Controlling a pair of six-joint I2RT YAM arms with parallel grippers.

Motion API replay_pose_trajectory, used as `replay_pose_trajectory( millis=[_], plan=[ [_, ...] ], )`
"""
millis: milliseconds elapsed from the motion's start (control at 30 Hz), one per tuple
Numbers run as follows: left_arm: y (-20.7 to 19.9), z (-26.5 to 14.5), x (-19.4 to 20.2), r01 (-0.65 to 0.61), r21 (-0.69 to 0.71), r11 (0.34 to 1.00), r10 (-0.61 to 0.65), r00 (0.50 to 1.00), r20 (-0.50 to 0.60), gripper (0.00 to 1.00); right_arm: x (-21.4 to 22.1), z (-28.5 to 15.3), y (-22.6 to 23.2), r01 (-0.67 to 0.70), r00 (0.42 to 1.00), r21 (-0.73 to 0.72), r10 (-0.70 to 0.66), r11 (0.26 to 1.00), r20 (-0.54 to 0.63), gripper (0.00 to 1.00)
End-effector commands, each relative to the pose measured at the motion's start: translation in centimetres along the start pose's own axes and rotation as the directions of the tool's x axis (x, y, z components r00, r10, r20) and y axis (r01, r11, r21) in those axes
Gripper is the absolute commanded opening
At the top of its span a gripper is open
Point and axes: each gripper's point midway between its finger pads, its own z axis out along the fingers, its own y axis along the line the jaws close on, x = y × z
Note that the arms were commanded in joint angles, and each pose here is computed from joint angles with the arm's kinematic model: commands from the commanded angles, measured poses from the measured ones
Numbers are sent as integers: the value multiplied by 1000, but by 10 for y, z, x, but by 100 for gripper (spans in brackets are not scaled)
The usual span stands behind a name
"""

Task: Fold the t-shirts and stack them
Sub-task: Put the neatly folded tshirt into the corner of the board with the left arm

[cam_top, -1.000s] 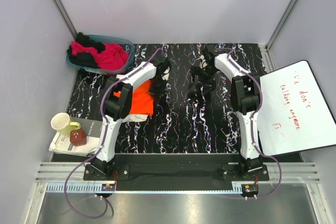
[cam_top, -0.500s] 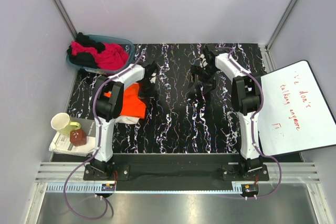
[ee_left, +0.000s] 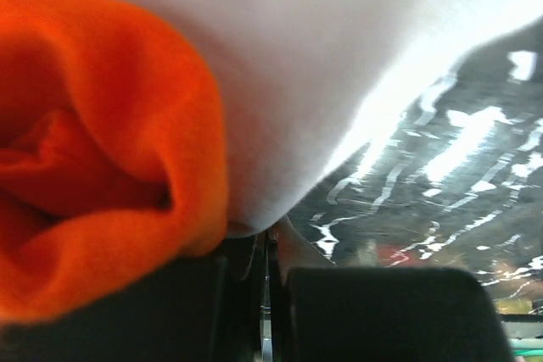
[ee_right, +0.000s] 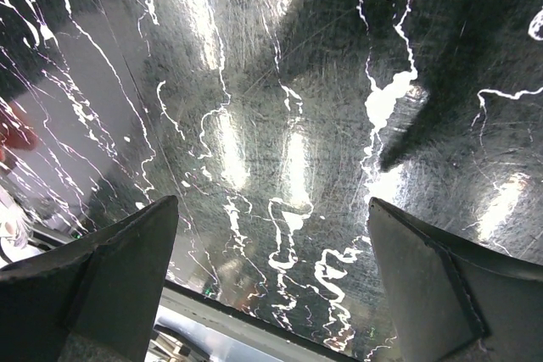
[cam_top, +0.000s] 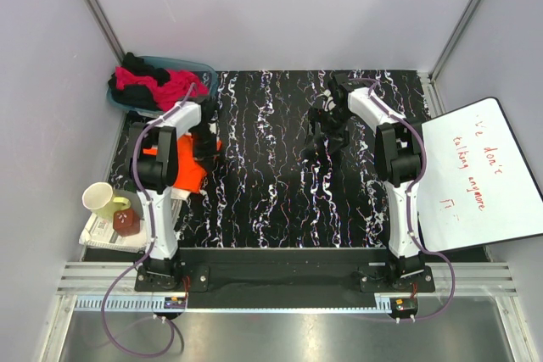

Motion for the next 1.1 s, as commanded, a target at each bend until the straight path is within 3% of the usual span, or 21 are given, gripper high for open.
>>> replay_pose_trajectory(
  millis=[0, 633, 800, 1000, 1067],
  plan=[
    [47, 20, -16, 74, -119, 990, -70, 997, 43, 0, -6, -27, 17, 33, 997, -53, -29, 998, 67, 100],
    [93, -21, -87, 252, -98, 963, -225, 949, 222, 0, 9, -30, 17, 20, 998, -78, -15, 997, 59, 100],
    [98, -21, -87, 257, -90, 962, -233, 949, 212, 0, 11, -30, 17, 21, 998, -77, -17, 997, 61, 100],
    [89, -49, -79, 237, -29, 971, -221, 938, 266, 0, 8, -35, 20, 26, 997, -83, -19, 996, 80, 100],
    [86, -66, -76, 223, -13, 975, -209, 930, 304, 12, 6, -37, 21, 31, 996, -86, -23, 996, 91, 100]
  ],
)
